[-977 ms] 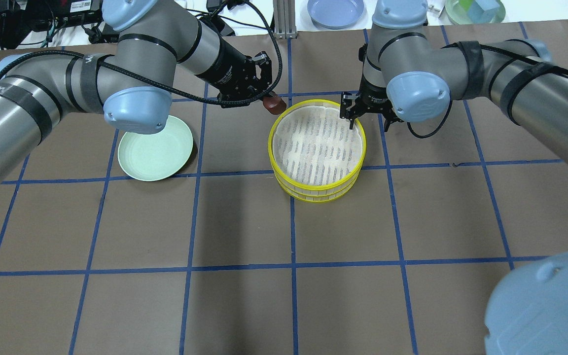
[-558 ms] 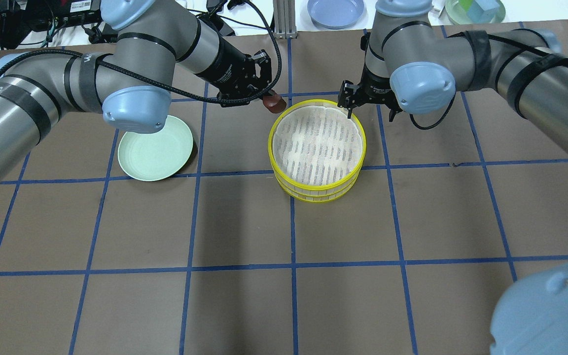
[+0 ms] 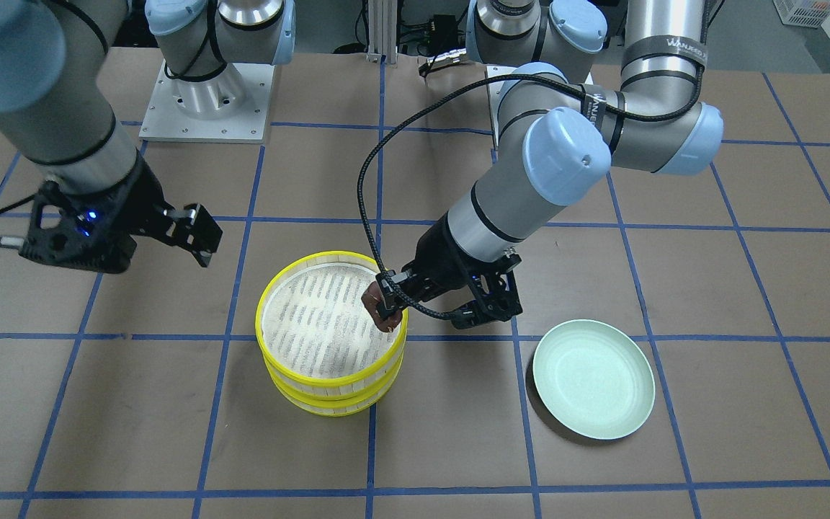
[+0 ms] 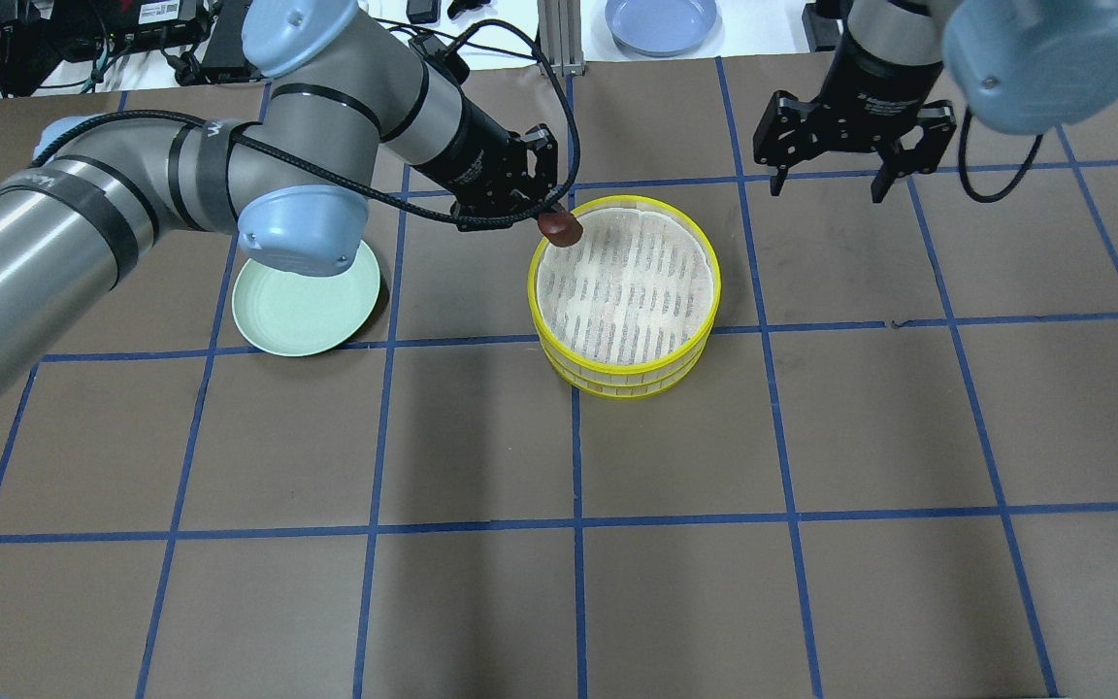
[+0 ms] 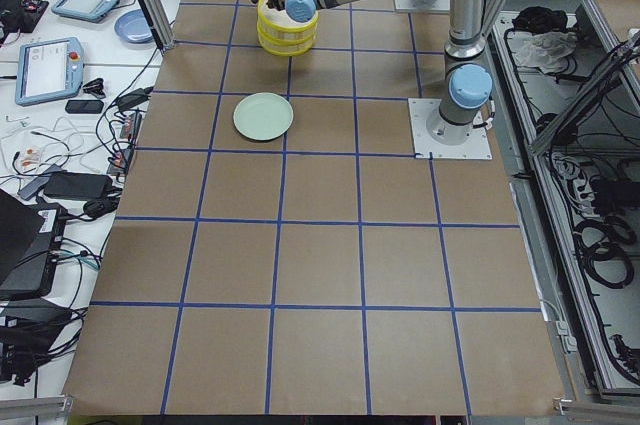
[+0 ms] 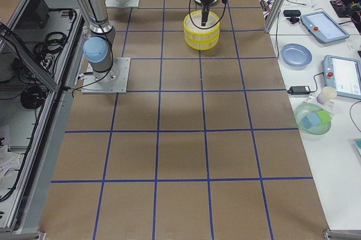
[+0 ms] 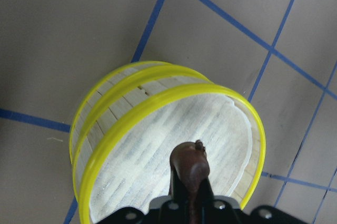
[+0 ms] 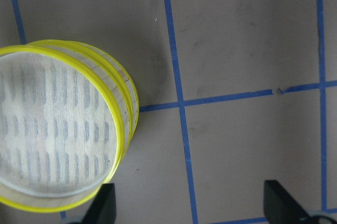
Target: Stack buns with steamer
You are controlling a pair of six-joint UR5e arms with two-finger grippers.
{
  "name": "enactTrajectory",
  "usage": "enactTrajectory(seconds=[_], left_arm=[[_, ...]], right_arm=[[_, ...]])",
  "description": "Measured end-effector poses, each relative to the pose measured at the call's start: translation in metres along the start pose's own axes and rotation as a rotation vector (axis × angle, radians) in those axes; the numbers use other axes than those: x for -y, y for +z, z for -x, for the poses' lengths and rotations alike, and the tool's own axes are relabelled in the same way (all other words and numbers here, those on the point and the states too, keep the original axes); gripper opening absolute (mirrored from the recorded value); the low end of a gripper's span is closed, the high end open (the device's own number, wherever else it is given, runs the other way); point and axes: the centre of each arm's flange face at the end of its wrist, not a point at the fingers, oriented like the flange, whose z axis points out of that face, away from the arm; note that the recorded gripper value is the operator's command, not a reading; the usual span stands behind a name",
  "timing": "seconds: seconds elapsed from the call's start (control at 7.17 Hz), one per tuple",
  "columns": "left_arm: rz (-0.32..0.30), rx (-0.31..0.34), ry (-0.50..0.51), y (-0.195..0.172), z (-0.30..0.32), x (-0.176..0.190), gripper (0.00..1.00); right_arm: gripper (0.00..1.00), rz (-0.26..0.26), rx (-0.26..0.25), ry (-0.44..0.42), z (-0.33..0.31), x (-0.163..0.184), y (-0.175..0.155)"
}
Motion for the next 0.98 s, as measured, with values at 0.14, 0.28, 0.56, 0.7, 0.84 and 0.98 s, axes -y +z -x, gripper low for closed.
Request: enactTrajectory(seconds=[0.14,0.28,0.56,0.7,0.84,0.98], left_arm=[[0.02,0.013,0.004,0.013,-0.001,-0.005,0.6],[0.041,0.026,0.001,0.027,0.001,-0.007,0.83],[0.06,0.04,-0.012,0.042,0.006,-0.006,1.0],[0.06,0.036,-0.028,0.042,0.005,-0.006,1.0],[0.049,0.031,-0.048,0.037,0.002,-0.006,1.0],[0.015,0.04,-0.046,0.023,-0.002,-0.005,1.0]], right_arm=[[1.0,-0.025,-0.001,-0.013,-0.003,-0.015,-0.021],[1.0,-0.043,-0.003,-0.022,-0.004,-0.025,-0.033],[1.0,-0.048,-0.003,-0.038,0.002,-0.035,-0.038],[1.0,-0.046,0.001,-0.043,0.004,-0.036,-0.037],[1.0,-0.043,0.006,-0.045,0.005,-0.036,-0.036],[1.0,-0.043,0.008,-0.046,0.006,-0.037,-0.036]])
